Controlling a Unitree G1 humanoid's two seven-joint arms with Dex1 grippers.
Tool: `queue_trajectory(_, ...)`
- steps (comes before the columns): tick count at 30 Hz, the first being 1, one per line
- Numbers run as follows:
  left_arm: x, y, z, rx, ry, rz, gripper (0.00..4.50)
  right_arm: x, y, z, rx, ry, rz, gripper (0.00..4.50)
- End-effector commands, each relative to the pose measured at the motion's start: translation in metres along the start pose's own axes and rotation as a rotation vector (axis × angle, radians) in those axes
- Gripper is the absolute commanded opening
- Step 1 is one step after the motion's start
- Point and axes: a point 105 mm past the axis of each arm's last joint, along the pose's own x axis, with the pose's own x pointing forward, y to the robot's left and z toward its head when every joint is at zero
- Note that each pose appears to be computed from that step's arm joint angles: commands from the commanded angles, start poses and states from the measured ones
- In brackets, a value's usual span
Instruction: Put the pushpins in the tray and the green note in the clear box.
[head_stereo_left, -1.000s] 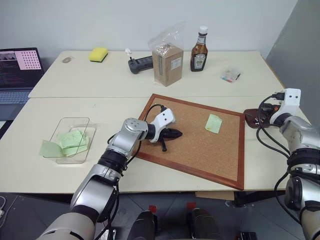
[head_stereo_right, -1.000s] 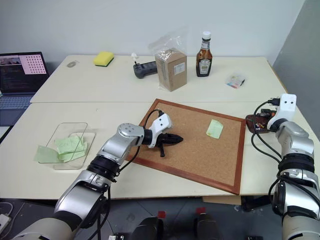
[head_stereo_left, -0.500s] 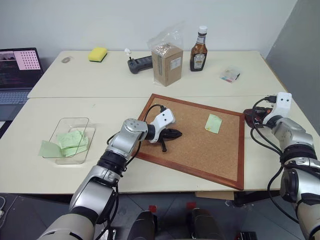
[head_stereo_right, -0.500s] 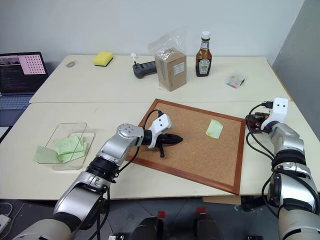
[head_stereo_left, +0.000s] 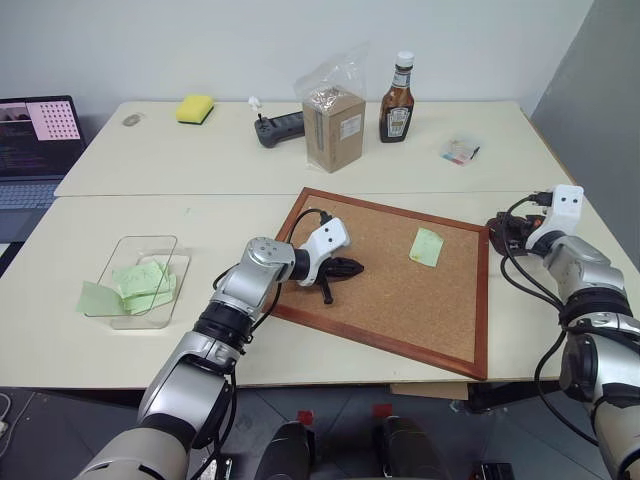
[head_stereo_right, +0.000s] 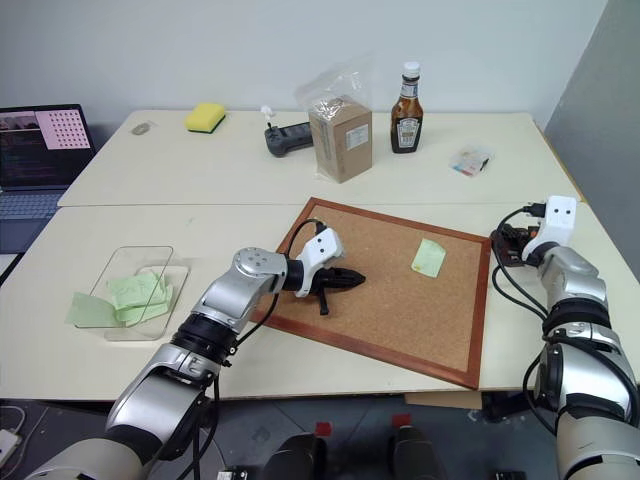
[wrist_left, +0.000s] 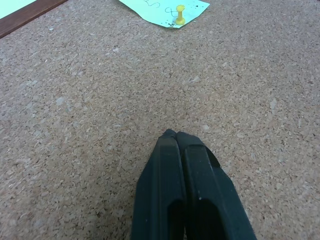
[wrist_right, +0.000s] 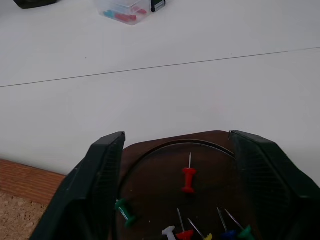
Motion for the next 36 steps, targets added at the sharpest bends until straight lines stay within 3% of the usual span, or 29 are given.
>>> queue_trajectory(1,0.003,-0.004,-0.011,-0.014,0.049,-0.015,0.00,-0.006,0.020,0.033,-0.114,-0.117,0.158,4.39)
queue_trajectory(4,0.003,-0.004,-0.012,-0.015,0.050,-0.015,0.00,-0.014,0.040,0.032,-0.124,-0.114,0.308,4.46)
queue_trajectory(9,0.002,-0.003,-0.012,-0.015,0.052,-0.014,0.00,-0.053,0.090,0.019,-0.251,-0.103,0.687,4.46)
queue_trajectory(13,0.002,-0.003,-0.011,-0.015,0.052,-0.015,0.00,-0.076,0.121,0.000,-0.320,-0.080,0.852,4.46)
queue_trajectory(22,0.000,0.000,-0.011,-0.011,0.056,-0.011,0.00,-0.073,0.156,-0.020,-0.337,-0.087,0.911,4.46)
queue_trajectory(32,-0.002,0.000,-0.012,-0.013,0.059,-0.004,0.00,-0.054,0.162,-0.033,-0.364,-0.061,0.884,4.46)
queue_trajectory(36,-0.003,0.001,-0.014,-0.015,0.061,-0.001,0.00,-0.051,0.163,-0.034,-0.368,-0.062,0.883,3.83)
